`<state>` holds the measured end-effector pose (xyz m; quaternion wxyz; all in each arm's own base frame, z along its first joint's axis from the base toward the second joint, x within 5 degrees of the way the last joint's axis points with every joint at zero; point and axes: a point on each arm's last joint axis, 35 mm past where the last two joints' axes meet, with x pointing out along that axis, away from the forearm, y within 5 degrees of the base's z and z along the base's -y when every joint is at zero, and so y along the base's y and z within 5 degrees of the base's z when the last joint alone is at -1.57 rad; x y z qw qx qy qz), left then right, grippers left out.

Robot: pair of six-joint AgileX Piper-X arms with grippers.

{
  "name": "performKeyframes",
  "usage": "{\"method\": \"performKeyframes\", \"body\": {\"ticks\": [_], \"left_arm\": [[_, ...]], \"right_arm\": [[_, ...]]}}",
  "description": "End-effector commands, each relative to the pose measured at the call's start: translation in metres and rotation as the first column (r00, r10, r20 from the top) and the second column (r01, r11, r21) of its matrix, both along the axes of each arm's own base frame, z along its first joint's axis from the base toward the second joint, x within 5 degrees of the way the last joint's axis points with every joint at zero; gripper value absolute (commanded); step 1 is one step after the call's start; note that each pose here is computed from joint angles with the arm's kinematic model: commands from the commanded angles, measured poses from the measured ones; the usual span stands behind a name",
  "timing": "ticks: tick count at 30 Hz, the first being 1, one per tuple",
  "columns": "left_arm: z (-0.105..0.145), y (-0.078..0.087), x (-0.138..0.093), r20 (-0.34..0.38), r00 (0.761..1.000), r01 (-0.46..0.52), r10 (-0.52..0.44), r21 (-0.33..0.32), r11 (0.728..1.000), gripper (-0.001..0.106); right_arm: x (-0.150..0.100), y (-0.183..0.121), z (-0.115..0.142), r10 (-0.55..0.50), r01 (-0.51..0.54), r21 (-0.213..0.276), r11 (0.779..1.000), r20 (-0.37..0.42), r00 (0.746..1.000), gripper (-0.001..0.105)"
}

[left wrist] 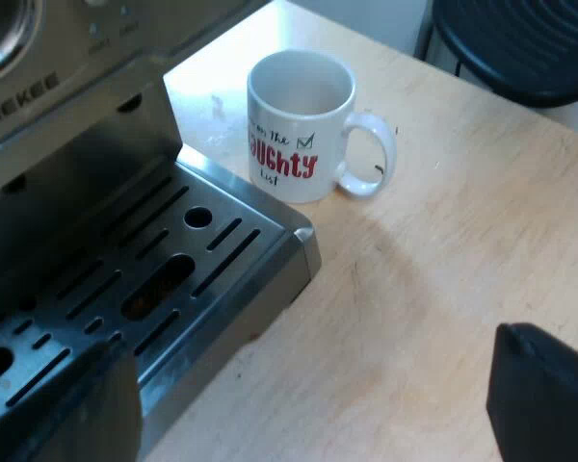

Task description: Place mug into machine

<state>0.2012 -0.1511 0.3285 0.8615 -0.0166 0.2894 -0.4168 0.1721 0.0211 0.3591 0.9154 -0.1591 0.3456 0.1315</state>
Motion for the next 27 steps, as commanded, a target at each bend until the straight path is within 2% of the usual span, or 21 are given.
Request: {"method": "performKeyframes", "body": {"ticks": [1,4,7,12,18,27], "left_arm": [[0.001,-0.003,0.003,0.013,1.0,-0.005,0.005,-0.006,1.0,0.075],[-0.001,-0.004,0.004,0.004,1.0,0.002,-0.002,-0.005,1.0,0.075],[-0.001,-0.004,0.004,0.003,1.0,0.007,-0.007,-0.007,1.0,0.075],[-0.001,-0.005,0.003,-0.006,0.999,0.035,-0.036,-0.021,0.999,0.075],[-0.001,-0.005,0.003,-0.006,0.999,0.04,-0.041,-0.025,0.999,0.075],[0.0,-0.005,0.003,-0.001,0.999,0.04,-0.04,-0.028,0.999,0.075]], "right_arm": [[0.01,0.008,-0.005,-0.004,0.004,0.004,1.0,0.004,1.0,0.077],[0.02,0.013,-0.018,-0.032,0.034,0.041,0.999,-0.028,0.999,0.077],[0.03,0.014,-0.032,-0.084,0.086,0.03,0.996,-0.079,0.993,0.077],[0.041,0.016,-0.052,-0.103,0.107,0.025,0.994,-0.134,0.986,0.077],[0.043,0.016,-0.08,-0.121,0.127,0.049,0.991,-0.117,0.986,0.077],[0.042,0.018,-0.118,-0.111,0.115,0.072,0.991,-0.049,0.993,0.077]]}}
